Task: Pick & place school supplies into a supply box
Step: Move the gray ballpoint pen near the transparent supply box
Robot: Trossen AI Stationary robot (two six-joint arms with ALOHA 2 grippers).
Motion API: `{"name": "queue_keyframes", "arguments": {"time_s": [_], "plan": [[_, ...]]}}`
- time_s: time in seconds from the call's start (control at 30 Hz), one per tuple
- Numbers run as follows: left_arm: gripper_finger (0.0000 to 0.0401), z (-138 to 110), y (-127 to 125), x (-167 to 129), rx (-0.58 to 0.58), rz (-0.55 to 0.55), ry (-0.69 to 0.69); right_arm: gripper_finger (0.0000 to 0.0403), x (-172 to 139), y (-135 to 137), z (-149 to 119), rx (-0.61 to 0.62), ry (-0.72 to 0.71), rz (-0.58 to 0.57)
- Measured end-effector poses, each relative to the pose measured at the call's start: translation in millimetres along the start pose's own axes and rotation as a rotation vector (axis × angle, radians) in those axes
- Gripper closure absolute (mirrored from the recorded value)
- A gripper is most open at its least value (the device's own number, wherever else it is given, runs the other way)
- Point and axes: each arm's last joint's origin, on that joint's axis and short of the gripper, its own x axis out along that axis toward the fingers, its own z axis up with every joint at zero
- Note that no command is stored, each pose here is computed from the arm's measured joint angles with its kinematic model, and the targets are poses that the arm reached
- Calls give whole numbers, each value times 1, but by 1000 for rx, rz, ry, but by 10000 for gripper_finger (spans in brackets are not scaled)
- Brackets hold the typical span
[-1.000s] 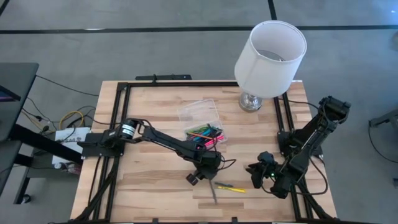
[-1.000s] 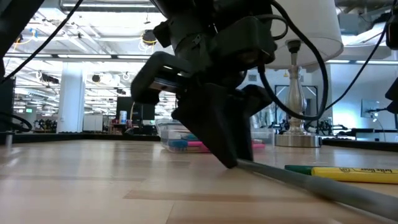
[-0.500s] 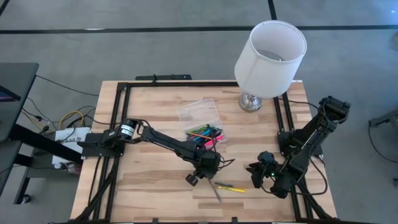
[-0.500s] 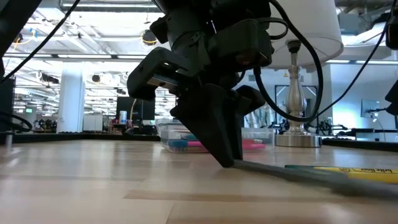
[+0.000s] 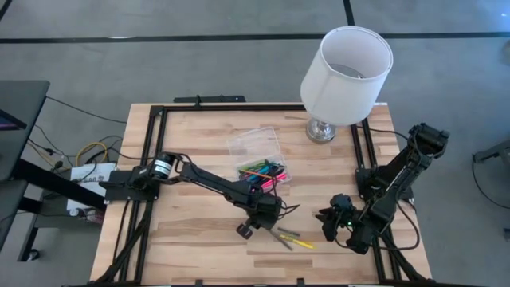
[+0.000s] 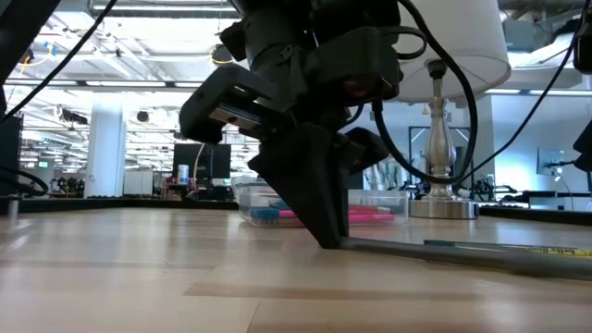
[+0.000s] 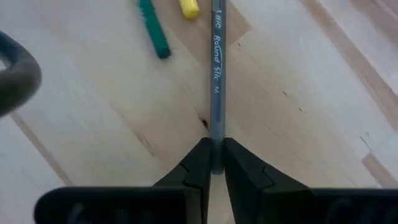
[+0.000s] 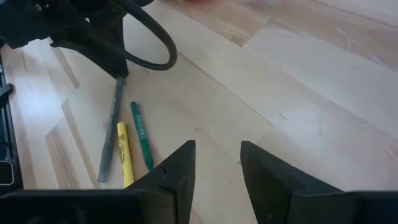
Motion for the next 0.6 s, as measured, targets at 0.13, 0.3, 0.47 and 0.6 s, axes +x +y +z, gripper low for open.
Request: {"name": "queue_keyframes", "arguments": {"time_s": [0.13, 0.3, 0.47, 0.6], "plan": [[373, -3, -2, -2, -38, -16, 34, 283, 0, 0, 0, 0, 0, 0], [373, -7, -5, -4, -125, -41, 86, 283, 0, 0, 0, -2, 0, 0], [373, -10, -10, -7, -203, -51, 131, 283, 0, 0, 0, -3, 0, 0], [374, -10, -17, -12, -226, 4, 164, 283, 0, 0, 0, -6, -1, -4]]}}
